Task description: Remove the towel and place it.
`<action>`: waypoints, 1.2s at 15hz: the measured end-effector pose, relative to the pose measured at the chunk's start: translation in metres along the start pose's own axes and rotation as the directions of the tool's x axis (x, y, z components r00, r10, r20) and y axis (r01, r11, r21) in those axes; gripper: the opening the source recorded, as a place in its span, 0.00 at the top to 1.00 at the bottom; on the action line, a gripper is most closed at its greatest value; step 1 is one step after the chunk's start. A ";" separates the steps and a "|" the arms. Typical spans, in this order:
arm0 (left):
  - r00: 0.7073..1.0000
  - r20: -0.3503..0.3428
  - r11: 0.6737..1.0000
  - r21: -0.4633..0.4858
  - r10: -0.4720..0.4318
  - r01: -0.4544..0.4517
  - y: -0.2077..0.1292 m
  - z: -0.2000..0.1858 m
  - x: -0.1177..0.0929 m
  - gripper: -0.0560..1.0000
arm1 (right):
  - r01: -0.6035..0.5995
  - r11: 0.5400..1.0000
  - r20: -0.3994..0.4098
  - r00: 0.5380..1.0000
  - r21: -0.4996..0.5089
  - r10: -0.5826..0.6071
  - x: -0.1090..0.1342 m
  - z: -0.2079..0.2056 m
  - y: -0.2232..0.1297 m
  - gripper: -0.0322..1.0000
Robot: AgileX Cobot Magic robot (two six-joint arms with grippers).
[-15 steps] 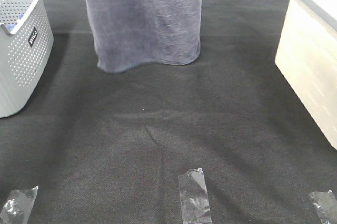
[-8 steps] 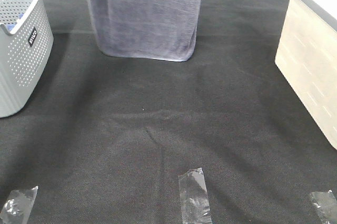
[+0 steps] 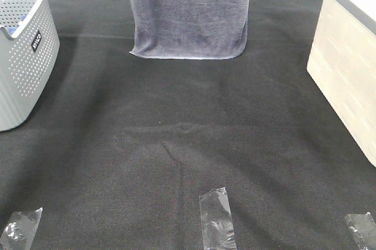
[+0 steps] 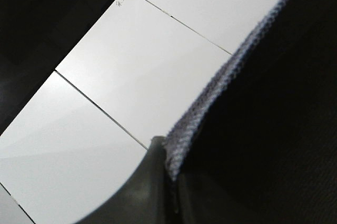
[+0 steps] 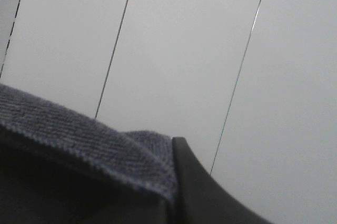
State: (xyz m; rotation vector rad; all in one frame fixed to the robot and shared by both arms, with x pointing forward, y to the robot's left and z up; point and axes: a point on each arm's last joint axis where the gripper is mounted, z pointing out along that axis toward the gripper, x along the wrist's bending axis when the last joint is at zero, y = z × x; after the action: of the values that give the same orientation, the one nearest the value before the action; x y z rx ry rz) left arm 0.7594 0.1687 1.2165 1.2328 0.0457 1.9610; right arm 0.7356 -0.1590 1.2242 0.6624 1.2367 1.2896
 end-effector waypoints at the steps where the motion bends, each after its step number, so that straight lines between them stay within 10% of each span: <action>1: 1.000 0.000 1.000 0.001 -0.003 0.003 0.000 0.000 0.000 0.95 | 0.000 1.000 0.001 1.000 0.003 0.000 0.000 0.000 0.000 0.95; 6: 1.000 0.005 1.000 0.012 -0.009 0.009 0.000 0.000 -0.002 0.95 | -0.024 0.999 0.007 1.000 0.040 0.024 -0.001 0.000 -0.004 0.95; 11: 0.962 0.028 0.943 0.205 -0.271 0.260 0.003 0.002 -0.021 0.95 | -0.217 0.932 0.069 0.976 0.289 0.206 0.001 -0.004 -0.026 0.95; 17: 0.847 -0.006 0.639 0.653 -0.532 0.406 0.017 -0.013 -0.051 0.95 | -0.284 0.747 0.029 0.942 0.601 0.334 0.008 -0.028 -0.023 0.95; 18: 0.815 -0.002 0.530 0.758 -0.579 0.379 0.026 -0.024 -0.043 0.95 | -0.266 0.680 0.004 0.933 0.683 0.361 0.012 -0.036 -0.024 0.95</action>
State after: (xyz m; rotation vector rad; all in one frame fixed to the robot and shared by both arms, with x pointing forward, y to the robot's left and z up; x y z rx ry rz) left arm 0.7345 0.1320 1.1828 1.7301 1.0479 1.2616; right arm 0.7088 -0.1625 1.1891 1.3893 1.7861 1.1456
